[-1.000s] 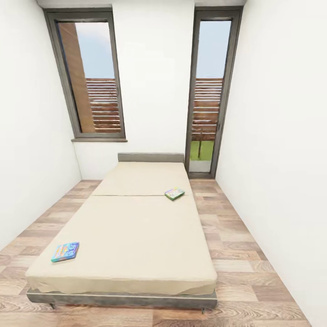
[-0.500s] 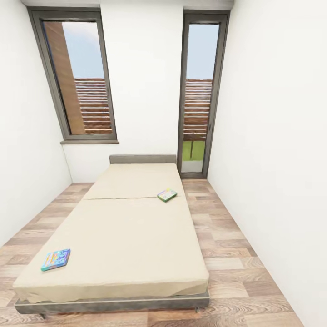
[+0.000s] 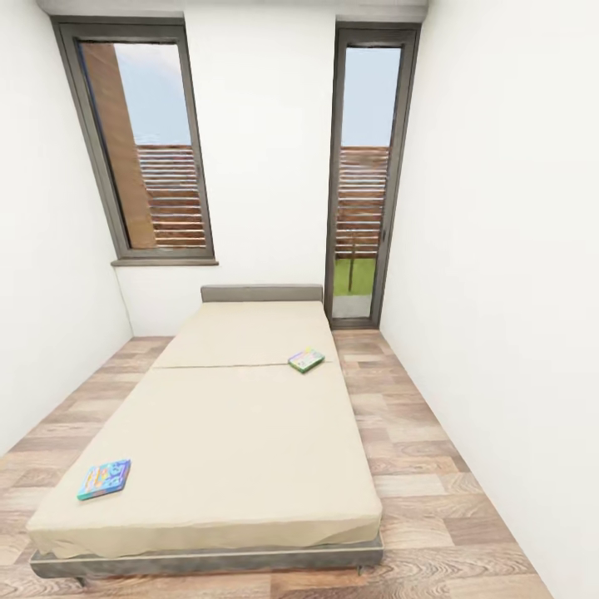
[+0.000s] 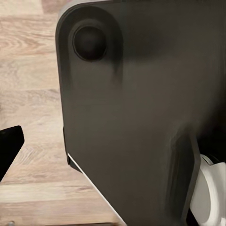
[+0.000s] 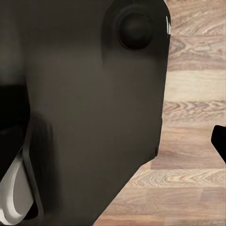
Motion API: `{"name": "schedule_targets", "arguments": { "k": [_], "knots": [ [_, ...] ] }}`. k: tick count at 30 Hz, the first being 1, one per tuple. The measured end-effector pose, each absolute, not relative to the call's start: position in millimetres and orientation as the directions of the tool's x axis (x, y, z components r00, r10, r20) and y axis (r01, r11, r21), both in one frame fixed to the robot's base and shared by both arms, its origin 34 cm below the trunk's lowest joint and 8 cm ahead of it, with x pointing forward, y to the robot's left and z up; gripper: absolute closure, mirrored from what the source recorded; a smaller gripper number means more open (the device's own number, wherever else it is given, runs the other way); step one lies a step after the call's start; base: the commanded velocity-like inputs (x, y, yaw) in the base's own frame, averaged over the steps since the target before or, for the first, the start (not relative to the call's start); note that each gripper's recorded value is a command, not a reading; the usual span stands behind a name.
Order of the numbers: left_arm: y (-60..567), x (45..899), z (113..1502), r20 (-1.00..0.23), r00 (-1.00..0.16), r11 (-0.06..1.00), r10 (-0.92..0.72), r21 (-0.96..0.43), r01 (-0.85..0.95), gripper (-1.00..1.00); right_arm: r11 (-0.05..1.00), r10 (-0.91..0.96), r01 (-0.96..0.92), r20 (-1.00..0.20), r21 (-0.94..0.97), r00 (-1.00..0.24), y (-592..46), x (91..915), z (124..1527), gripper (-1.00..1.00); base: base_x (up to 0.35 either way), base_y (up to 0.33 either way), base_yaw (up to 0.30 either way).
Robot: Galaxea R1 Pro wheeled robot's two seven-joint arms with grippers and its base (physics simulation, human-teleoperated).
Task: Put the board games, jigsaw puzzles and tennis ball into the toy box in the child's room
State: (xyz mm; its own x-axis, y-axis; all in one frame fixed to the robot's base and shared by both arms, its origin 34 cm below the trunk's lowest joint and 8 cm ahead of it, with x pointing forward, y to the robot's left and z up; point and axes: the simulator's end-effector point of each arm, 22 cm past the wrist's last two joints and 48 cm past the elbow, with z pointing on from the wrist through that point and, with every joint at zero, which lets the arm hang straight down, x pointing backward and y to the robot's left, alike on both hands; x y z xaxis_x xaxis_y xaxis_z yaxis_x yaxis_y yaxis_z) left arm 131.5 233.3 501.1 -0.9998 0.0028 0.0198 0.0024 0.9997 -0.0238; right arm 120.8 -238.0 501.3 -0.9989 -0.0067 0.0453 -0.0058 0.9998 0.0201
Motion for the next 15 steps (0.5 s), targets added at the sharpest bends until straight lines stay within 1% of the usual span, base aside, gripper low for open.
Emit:
{"name": "schedule_targets", "arguments": {
  "k": [15],
  "knots": [
    [235,130,522,0.019,-1.0,1.0,0.006,-0.021,0.005,-1.0,1.0,-0.007,-0.006,0.045,0.022,-0.999,-236,119,522,-1.0,0.0,0.0,0.0]
  ]
}}
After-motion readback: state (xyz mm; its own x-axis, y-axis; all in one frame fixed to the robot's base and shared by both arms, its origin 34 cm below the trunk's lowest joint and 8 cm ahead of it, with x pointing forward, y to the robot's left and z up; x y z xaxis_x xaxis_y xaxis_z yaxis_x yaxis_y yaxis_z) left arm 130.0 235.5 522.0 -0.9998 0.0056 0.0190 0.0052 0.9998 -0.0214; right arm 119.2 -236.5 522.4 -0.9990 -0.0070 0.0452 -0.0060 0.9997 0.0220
